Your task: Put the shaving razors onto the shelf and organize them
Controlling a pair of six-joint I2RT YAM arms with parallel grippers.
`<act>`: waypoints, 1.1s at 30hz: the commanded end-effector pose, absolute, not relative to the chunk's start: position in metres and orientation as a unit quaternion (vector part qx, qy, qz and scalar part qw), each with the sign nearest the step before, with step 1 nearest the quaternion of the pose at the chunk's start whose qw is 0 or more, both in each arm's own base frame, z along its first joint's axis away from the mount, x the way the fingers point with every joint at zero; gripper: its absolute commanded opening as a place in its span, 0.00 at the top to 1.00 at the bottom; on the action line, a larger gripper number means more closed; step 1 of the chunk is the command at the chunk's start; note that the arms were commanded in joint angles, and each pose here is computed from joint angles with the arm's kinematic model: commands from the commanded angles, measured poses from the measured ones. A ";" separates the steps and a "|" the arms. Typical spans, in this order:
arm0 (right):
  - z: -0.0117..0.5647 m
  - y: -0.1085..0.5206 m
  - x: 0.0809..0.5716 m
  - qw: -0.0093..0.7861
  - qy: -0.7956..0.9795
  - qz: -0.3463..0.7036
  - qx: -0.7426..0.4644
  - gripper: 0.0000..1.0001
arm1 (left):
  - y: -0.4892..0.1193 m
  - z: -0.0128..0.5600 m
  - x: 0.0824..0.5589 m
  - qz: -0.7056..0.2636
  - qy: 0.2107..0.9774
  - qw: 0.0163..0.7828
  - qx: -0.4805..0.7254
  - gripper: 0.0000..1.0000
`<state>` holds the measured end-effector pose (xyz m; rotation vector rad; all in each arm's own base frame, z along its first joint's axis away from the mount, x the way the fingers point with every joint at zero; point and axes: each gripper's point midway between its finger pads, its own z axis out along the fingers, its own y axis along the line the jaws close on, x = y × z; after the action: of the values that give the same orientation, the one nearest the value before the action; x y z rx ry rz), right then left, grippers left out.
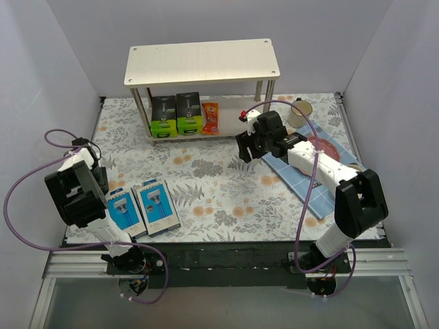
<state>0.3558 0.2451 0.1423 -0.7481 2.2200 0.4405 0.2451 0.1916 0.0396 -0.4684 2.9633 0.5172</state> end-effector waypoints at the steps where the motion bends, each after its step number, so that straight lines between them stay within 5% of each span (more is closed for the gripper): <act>1: 0.160 0.245 0.358 0.402 0.849 0.182 -0.289 0.27 | 0.196 0.024 0.237 0.179 0.971 0.026 -0.154 0.49; 7: 0.160 0.235 0.354 0.404 0.852 0.178 -0.282 0.27 | 0.193 0.030 0.246 0.154 0.975 0.025 -0.157 0.74; 16: 0.158 0.213 0.358 0.408 0.858 0.167 -0.262 0.27 | 0.159 0.162 0.322 0.129 0.972 0.174 -0.088 0.83; 26: 0.164 0.191 0.369 0.423 0.859 0.140 -0.251 0.27 | -0.051 0.158 0.266 -0.154 0.965 0.205 0.062 1.00; 29: 0.159 0.184 0.367 0.423 0.861 0.129 -0.253 0.27 | -0.103 0.190 0.265 -0.211 0.935 0.257 0.124 1.00; 33: 0.156 0.177 0.363 0.427 0.859 0.118 -0.259 0.27 | -0.146 0.193 0.254 -0.288 0.917 0.232 0.148 1.00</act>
<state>0.3599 0.1844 0.1417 -0.6390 2.2132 0.3390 0.2597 -0.0923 0.1677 0.3448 2.6319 -0.4832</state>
